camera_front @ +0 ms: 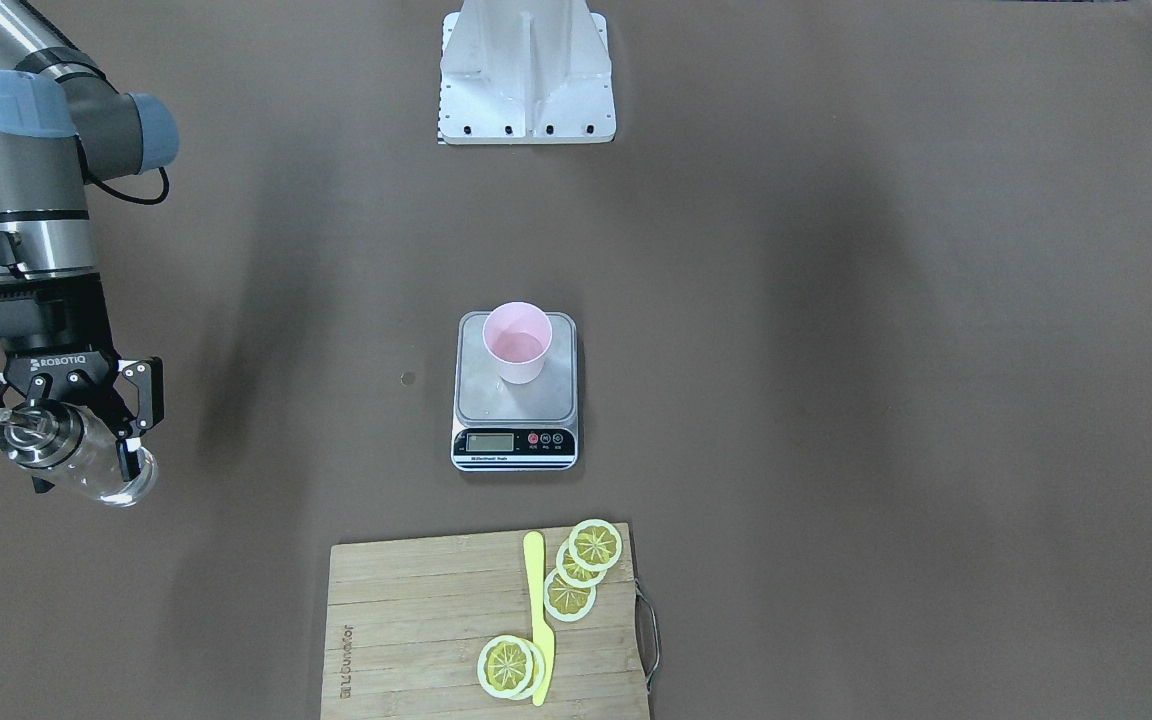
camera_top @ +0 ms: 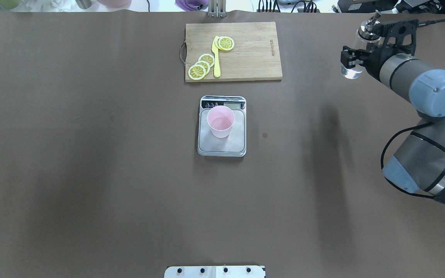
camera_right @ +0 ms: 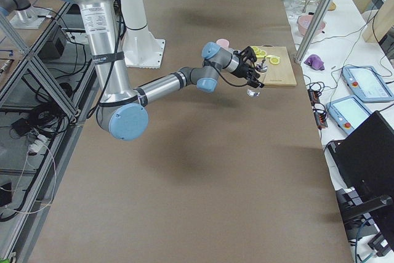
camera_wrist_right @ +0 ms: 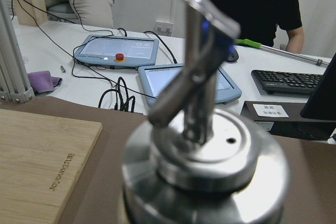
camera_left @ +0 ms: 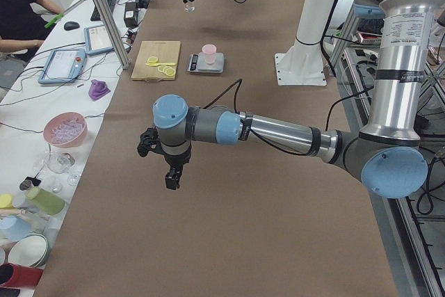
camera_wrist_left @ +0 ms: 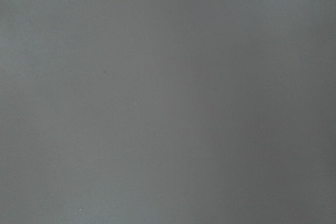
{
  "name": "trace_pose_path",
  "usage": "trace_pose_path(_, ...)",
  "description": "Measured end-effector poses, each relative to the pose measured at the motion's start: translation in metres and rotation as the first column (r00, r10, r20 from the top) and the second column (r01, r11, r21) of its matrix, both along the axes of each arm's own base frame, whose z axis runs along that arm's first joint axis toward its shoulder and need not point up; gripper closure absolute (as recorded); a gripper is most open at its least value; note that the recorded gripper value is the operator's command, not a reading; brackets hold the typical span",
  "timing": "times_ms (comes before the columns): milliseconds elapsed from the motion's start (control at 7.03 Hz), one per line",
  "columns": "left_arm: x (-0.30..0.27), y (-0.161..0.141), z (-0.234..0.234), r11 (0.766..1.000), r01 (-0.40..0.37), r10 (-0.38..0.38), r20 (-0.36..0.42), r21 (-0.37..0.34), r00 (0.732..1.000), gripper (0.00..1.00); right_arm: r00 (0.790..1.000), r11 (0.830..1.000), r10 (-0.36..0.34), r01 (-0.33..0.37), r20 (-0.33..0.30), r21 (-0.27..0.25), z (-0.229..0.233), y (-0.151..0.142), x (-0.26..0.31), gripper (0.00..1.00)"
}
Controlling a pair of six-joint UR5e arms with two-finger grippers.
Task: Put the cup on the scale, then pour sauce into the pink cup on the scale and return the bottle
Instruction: 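Tilt the bottle upright and carry it back with the right gripper, then lower the glass bottle onto the table with the right gripper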
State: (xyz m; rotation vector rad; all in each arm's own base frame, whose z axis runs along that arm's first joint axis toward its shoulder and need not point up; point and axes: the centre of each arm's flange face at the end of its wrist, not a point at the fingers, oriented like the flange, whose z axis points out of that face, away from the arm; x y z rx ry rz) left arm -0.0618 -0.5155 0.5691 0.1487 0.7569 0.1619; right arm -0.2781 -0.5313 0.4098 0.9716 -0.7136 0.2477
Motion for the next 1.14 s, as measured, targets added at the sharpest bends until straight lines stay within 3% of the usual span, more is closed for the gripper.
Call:
trace_pose_path(142, -0.001, 0.002, 0.001, 1.0, 0.0, 0.0, 0.0, 0.0, 1.0, 0.02, 0.997, 1.0, 0.022, -0.021, 0.07, -0.008, 0.02, 0.009, 0.009, 1.0)
trace_pose_path(427, -0.001, 0.007, 0.004, 1.0, 0.0, 0.0, 0.0, -0.001, 1.0, 0.02, 0.992, 0.999, 0.045, -0.041, 0.115, -0.033, 0.052, 0.021, 0.021, 1.0)
trace_pose_path(1139, -0.002, 0.012, 0.004, 1.0, 0.002, -0.002, 0.0, -0.002, 1.0, 0.02, 0.998, 0.992, 0.056, -0.052, 0.032, -0.116, 0.119, 0.02, 0.017, 1.0)
